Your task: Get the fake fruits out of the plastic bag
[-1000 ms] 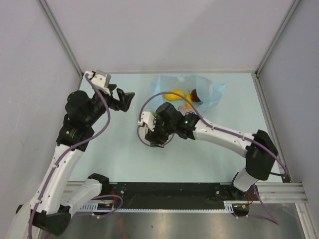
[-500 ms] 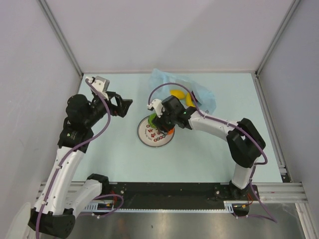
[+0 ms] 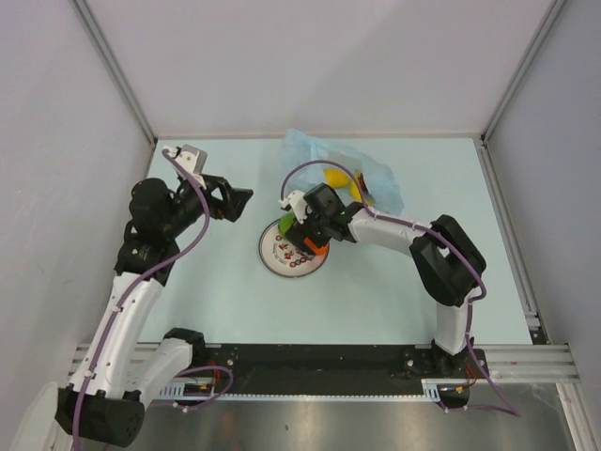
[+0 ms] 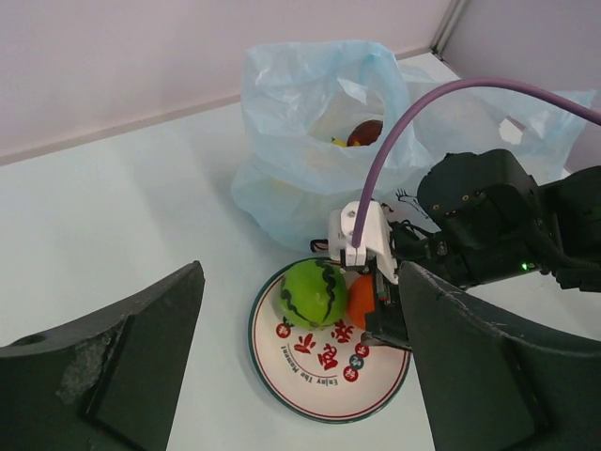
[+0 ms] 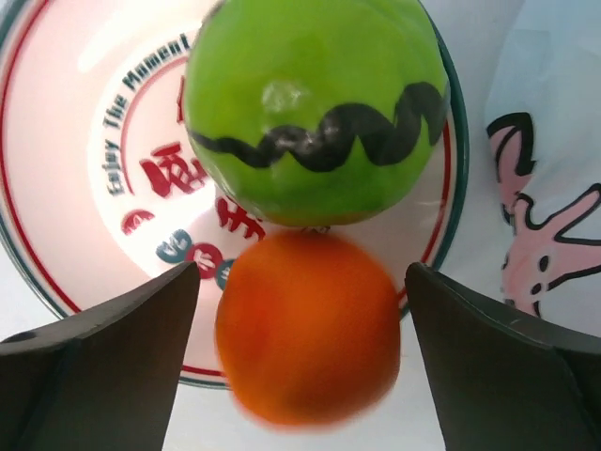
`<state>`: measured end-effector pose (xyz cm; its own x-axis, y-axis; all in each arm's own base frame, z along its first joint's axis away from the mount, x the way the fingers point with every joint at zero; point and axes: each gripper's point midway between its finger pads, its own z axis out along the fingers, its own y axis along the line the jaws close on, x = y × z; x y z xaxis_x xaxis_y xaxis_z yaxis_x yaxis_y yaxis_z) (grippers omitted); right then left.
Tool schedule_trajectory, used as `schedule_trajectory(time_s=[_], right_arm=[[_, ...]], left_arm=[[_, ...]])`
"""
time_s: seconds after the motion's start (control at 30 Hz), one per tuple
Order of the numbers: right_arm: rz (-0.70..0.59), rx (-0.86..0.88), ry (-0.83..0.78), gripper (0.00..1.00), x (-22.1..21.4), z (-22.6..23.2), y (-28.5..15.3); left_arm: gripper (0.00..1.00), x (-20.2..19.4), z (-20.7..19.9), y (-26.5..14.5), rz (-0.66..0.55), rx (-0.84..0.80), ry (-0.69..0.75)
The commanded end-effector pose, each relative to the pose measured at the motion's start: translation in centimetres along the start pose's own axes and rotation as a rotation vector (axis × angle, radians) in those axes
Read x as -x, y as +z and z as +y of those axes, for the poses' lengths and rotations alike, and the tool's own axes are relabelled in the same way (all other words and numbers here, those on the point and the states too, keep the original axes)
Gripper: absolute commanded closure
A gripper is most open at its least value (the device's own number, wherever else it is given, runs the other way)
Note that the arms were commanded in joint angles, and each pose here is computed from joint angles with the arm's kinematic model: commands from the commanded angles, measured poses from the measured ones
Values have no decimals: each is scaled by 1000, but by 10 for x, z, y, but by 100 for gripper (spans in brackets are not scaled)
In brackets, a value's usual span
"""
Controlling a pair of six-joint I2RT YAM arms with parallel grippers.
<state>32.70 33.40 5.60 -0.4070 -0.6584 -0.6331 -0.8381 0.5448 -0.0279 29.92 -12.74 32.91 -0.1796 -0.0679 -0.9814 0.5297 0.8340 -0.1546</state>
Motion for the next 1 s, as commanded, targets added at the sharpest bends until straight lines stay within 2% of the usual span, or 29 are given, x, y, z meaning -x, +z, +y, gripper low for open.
schedule_trajectory(time_s=[0.0, 0.07, 0.13, 0.27, 0.37, 0.4, 0.43, 0.5, 0.53, 0.63, 0.7, 0.87, 0.97], right_arm=[[-132, 21, -10, 0, 51, 9, -38], [-167, 100, 10, 0, 62, 28, -70], [-130, 162, 36, 0, 53, 43, -94], [-146, 187, 56, 0, 49, 50, -152], [-264, 134, 81, 4, 63, 28, -201], [-349, 123, 74, 6, 75, 23, -225], [-389, 103, 79, 8, 80, 15, -237], [-479, 26, 91, 12, 89, -10, -263], [-499, 0, 97, 14, 90, -18, -268], [-506, -69, 135, 24, 88, -49, -267], [-498, -62, 158, 31, 86, -59, -259], [-439, -44, 285, 45, 76, -97, -199], [-405, -103, 389, 52, 64, -131, -165]], left_arm=[[11, 4, -7, 7, -31, -54, -42], [11, 4, -5, 13, -27, -56, -63], [11, 10, -7, 18, -34, -72, -75], [9, 8, -25, 42, 7, -146, -68], [3, 9, -56, 54, 41, -255, -25], [2, 1, -60, 64, 70, -277, -20], [0, 10, -69, 68, 61, -306, -9], [0, 2, -86, 85, 101, -364, -23], [0, 17, -94, 89, 77, -386, -19], [0, 18, -108, 114, 112, -417, -46], [0, 14, -105, 131, 134, -362, -42], [4, -10, -71, 174, 198, -143, -22], [8, -21, -69, 183, 220, -123, 26]])
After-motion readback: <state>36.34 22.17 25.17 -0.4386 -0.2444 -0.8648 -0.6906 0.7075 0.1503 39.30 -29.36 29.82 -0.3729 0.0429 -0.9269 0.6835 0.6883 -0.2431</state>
